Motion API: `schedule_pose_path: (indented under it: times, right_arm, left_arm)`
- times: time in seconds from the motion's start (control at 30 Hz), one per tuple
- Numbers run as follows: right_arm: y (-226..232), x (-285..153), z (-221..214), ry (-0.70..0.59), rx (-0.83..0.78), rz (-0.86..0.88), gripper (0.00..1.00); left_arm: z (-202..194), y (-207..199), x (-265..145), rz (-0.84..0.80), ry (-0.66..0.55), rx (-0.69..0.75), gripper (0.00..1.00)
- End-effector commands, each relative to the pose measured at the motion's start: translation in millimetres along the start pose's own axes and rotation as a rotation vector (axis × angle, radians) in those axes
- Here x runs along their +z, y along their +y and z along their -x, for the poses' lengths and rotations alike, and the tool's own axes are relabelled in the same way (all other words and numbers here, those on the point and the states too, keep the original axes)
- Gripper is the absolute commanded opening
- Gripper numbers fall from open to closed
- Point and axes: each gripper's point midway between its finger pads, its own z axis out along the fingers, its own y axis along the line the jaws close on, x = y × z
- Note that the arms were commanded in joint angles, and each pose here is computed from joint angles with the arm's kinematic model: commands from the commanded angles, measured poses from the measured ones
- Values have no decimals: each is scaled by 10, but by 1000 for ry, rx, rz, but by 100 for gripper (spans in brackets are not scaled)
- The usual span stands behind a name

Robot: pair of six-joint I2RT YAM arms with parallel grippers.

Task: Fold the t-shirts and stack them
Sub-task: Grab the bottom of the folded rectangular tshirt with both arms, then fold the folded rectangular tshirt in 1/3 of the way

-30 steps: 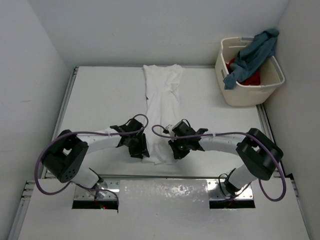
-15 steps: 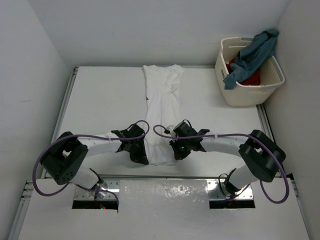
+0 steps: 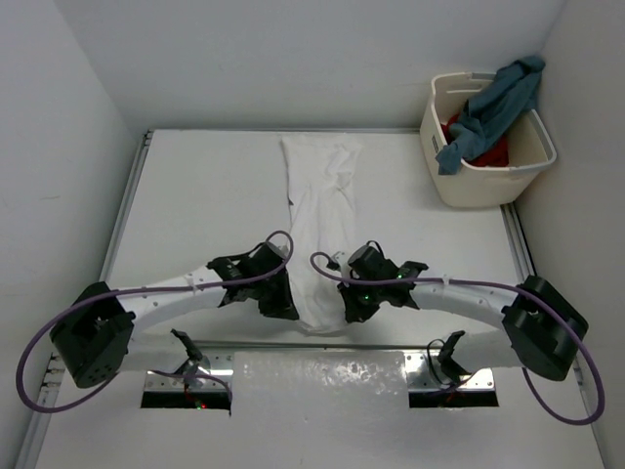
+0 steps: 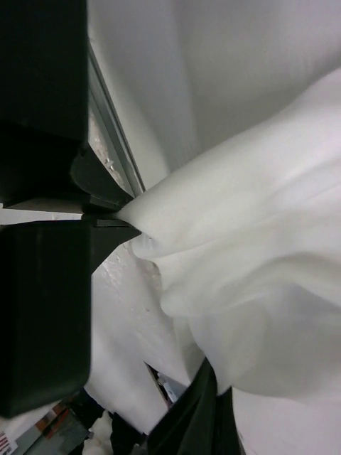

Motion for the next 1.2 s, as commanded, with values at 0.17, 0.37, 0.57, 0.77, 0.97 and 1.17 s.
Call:
schedule_pose_path:
  times: [0.17,0.37,0.57,0.77,0.97,1.17]
  right_arm:
    - [-325,-282,572,-111,59,-243,0]
    - [-757,-436,1048,-181,123,-331,0]
    - [-1059,-570,1670,-244,104,-357,0]
    - [-1384,-551,2099,-277,129,-388,0]
    - [-1758,-518,2411,-283,158,-431,0]
    - [-2043,-502,2664,-299,169,-453,0]
  left_arm:
    - [783,-475,-259,25,-199,78,0]
    - [1512,-558,-395,9,-350,55,0]
    - [2274,-810,-567,-26,-499,84,0]
    - [2803,-786,-565,-54,-557,45,0]
    - [3292,-782,-612,-51,-614,48,0]
    - [3610,-752,-518,-43,-618,67,0]
